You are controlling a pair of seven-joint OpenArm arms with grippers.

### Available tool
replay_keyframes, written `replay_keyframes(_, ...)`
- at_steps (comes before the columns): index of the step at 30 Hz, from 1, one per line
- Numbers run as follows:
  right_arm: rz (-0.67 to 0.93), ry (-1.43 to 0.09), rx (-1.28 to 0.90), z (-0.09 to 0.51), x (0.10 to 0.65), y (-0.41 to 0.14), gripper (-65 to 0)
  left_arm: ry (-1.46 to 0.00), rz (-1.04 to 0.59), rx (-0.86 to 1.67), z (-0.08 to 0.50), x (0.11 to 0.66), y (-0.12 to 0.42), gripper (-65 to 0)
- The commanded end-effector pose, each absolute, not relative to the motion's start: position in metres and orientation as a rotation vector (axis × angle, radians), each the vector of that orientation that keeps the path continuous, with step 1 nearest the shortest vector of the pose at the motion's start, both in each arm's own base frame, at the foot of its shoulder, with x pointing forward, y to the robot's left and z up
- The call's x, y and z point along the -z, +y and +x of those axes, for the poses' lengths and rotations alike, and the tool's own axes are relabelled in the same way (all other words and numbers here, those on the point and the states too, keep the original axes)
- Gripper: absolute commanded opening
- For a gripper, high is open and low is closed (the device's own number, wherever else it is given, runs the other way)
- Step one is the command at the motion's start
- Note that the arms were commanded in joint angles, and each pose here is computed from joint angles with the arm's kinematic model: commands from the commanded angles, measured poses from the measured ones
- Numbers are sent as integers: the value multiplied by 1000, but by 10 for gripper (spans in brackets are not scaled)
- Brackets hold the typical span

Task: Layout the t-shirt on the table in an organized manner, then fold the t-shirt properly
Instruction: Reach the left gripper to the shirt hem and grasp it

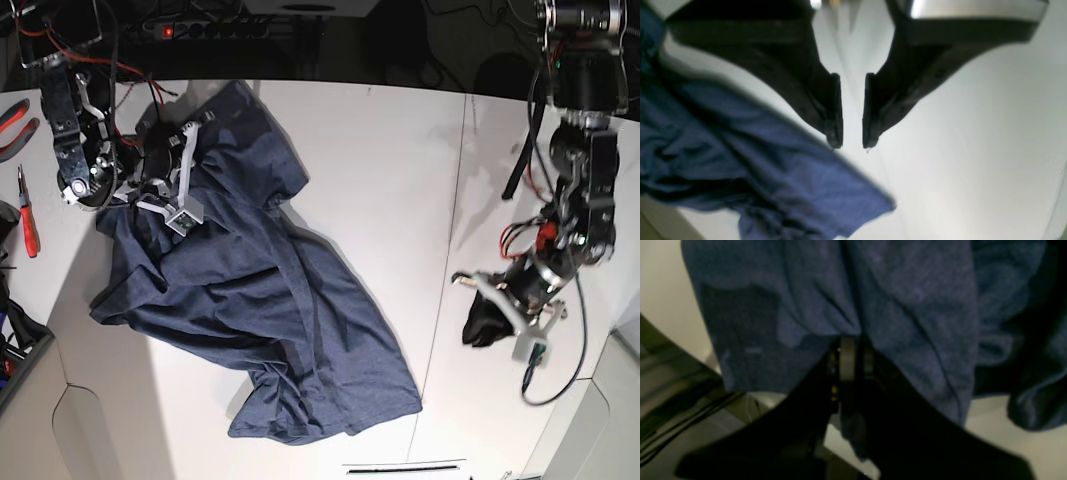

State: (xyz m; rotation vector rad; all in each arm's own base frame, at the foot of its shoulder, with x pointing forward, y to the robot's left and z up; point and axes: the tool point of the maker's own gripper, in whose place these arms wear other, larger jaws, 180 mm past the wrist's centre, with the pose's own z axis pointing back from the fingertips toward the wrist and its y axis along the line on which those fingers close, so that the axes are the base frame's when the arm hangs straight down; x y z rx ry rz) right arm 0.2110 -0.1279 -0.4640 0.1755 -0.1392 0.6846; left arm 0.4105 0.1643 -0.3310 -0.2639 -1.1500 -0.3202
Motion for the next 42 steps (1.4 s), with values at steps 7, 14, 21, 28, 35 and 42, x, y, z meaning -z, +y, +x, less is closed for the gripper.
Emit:
replay_keyframes(7, 166, -60, -708, 184, 473, -136, -650, -1182, -188, 429, 484, 308, 102, -363)
replay_keyframes(14, 170, -63, -708, 185, 473, -134, -650, -1086, -311, 437, 517, 317, 8, -364)
replay_keyframes(21, 164, -42, -712, 181, 474, -136, -650, -987, -230, 414, 531, 348, -12, -365)
replay_keyframes(28, 163, -42, -713, 182, 474, -136, -650, -917, -214, 390, 512, 386, -15, -367)
replay_keyframes(35, 164, -42, -713, 182, 474, -136, -650, -952, -248, 395, 511, 380, -34, -389)
replay_keyframes(42, 164, -42, -712, 182, 474, -136, -650, -974, -185, 401, 514, 382, -26, -444)
